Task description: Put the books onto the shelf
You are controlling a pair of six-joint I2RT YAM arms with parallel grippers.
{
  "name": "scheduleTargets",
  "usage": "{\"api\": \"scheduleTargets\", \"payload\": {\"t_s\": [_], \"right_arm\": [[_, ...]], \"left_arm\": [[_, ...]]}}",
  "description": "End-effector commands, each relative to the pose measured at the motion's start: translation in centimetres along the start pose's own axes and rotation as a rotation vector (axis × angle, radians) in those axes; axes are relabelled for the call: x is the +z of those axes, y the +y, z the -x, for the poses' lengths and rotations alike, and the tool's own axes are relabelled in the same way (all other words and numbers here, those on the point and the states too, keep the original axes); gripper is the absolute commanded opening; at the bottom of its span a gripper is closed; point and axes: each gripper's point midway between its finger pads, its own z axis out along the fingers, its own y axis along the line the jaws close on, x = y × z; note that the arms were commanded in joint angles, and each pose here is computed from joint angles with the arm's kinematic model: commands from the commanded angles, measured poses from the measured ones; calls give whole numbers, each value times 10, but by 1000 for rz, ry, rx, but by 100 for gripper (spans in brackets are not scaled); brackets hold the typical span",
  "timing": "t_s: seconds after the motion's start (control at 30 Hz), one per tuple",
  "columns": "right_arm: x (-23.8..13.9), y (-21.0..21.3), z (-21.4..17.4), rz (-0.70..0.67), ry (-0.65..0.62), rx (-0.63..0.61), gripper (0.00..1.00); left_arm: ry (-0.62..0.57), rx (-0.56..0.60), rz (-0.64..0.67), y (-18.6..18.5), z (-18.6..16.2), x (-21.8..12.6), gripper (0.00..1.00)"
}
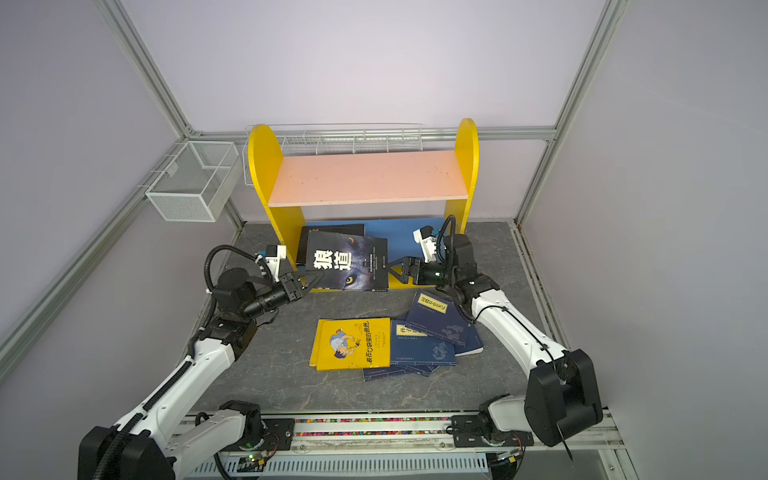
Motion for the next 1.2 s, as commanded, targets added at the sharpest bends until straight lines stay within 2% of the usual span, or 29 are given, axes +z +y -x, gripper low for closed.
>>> {"api": "scheduleTargets", "payload": {"t_s": [0.0, 0.1, 0.23, 0.6, 0.67, 0.87, 1.07, 1.17], "right_arm": [[5, 21, 0, 131, 4, -1, 82], [9, 34, 3, 183, 2, -21, 79], [16, 43, 8, 236, -7, -17, 70], [32, 55, 23, 378, -69, 64, 47], [35, 57, 23, 391, -67, 68, 47], [40, 40, 19, 322, -82, 108, 60], [42, 21, 14, 205, -63, 97, 62], [42, 24, 15, 210, -61, 83, 60]], "left_arm": [[-133, 70, -69, -25, 29, -5, 0], [-142, 59, -98, -28, 31, -4, 0], [-150, 50, -106, -27, 31, -4, 0], [-161, 37, -112, -24, 29, -6, 0], [-167, 36, -110, -23, 28, -7, 0], [-197, 59, -119, -29, 31, -12, 0], [-209, 80, -108, -33, 33, -16, 0], [-208, 84, -111, -34, 33, -16, 0]]}}
